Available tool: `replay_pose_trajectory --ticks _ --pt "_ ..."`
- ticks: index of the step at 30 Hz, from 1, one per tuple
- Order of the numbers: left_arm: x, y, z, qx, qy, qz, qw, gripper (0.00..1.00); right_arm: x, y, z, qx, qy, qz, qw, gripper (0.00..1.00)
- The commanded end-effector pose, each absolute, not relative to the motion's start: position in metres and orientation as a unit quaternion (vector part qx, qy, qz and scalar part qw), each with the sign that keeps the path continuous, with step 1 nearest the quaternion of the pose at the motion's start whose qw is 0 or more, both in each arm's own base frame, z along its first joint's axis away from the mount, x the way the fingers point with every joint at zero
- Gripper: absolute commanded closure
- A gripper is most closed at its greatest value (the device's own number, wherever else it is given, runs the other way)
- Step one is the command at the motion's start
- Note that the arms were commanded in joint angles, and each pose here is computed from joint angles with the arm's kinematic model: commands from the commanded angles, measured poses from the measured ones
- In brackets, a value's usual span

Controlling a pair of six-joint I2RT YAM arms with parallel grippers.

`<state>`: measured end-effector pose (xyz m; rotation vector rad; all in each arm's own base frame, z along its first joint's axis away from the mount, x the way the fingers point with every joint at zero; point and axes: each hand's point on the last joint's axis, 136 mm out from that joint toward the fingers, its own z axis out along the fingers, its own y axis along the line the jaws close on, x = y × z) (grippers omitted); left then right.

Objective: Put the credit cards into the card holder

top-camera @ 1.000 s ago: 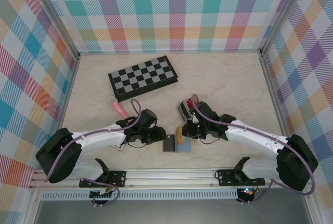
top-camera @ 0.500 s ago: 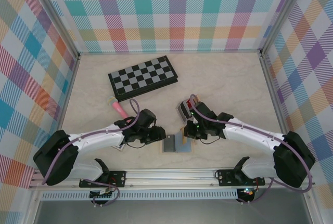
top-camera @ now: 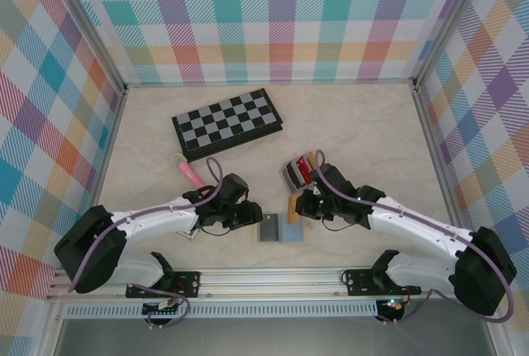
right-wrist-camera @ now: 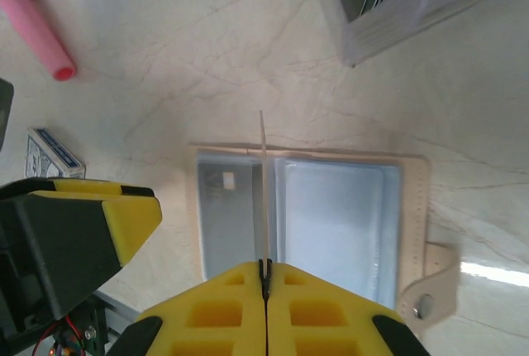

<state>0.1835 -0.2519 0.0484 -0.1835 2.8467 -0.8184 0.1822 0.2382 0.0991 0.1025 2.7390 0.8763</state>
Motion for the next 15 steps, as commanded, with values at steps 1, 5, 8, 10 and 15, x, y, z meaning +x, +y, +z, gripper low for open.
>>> replay_pose_trajectory --ticks 1,5,8,10,15 --pt "0.173 -0.252 0.038 -0.048 0.96 -0.267 0.065 0.55 0.175 0.262 0.092 0.022 0.928 0.359 0.102 0.94" --pt "0.172 -0.254 0.034 -0.047 0.961 -0.267 0.057 0.55 0.171 0.268 0.076 0.02 0.93 0.358 0.084 0.93" --pt "0.171 -0.255 0.031 -0.048 0.961 -0.266 0.051 0.55 0.168 0.273 0.069 0.015 0.927 0.367 0.075 0.93" --pt "0.17 -0.255 0.028 -0.048 0.962 -0.264 0.047 0.55 0.167 0.274 0.064 0.014 0.928 0.367 0.069 0.93" --pt "0.168 -0.255 0.022 -0.05 0.963 -0.262 0.041 0.56 0.162 0.269 0.045 0.018 0.938 0.343 0.053 0.93"
